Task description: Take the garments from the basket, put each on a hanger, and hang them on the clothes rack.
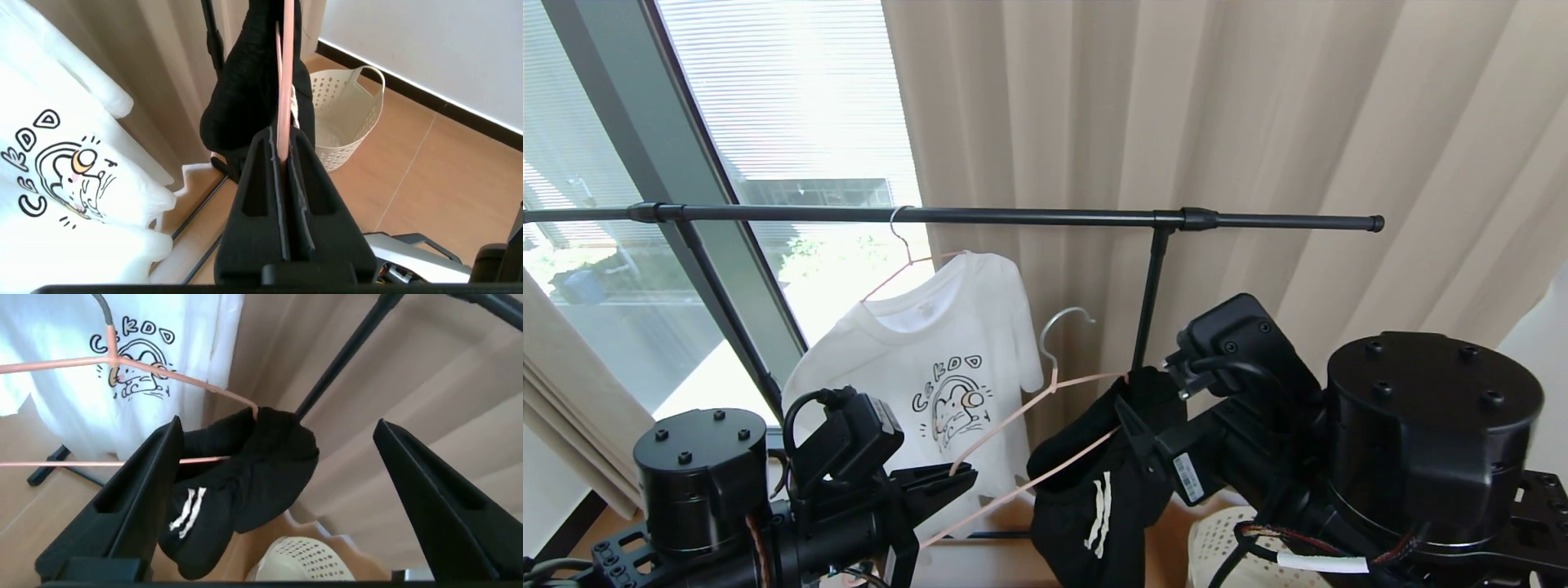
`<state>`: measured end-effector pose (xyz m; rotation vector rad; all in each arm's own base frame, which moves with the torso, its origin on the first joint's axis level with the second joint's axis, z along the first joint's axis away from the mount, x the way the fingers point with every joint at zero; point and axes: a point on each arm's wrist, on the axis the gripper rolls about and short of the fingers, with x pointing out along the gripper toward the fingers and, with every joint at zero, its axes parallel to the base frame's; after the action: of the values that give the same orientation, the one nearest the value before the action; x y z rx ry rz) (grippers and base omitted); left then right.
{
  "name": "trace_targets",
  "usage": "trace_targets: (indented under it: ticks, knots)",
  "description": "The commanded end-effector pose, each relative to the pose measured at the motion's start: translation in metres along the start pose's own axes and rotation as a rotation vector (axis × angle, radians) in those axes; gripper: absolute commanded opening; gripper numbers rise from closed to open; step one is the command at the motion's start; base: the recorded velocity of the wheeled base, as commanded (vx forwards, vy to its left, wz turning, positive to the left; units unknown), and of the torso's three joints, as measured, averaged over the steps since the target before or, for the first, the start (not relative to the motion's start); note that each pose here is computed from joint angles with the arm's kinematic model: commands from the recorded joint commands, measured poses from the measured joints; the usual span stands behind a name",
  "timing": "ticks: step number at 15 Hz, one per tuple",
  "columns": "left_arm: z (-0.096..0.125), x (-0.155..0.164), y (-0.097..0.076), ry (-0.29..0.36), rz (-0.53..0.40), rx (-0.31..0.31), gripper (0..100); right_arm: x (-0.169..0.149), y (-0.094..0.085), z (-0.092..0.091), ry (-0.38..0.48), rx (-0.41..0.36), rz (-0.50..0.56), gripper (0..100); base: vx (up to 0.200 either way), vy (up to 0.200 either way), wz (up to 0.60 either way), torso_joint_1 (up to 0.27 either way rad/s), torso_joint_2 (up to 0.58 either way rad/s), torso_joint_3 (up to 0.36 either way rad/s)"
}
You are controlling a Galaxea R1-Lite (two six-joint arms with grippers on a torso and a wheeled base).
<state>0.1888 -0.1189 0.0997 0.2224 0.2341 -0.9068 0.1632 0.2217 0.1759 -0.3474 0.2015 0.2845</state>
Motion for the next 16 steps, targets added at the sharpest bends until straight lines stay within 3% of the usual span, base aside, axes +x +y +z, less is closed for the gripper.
trace_targets:
  ticks: [1, 4, 8, 16]
  knots:
    - [0.0, 0.0, 0.0, -0.002, 0.0, 0.001, 0, 0.025, 0.014, -0.021, 0.086, 0.034, -0.02, 100, 0.0, 0.0, 0.0, 0.0, 0.0, 0.0]
    - [0.002, 0.0, 0.0, -0.02, 0.004, 0.008, 0, 0.062, 0.02, -0.041, 0.179, 0.126, -0.086, 100, 0.0, 0.0, 0.0, 0.0, 0.0, 0.0]
    - [0.002, 0.0, 0.0, -0.021, 0.004, 0.009, 0, 0.077, 0.017, -0.038, 0.245, 0.204, -0.134, 100, 0.0, 0.0, 0.0, 0.0, 0.0, 0.0]
    - [0.002, 0.0, 0.0, -0.02, 0.005, 0.008, 0, 0.098, 0.009, -0.044, 0.271, 0.257, -0.198, 100, 0.0, 0.0, 0.0, 0.0, 0.0, 0.0]
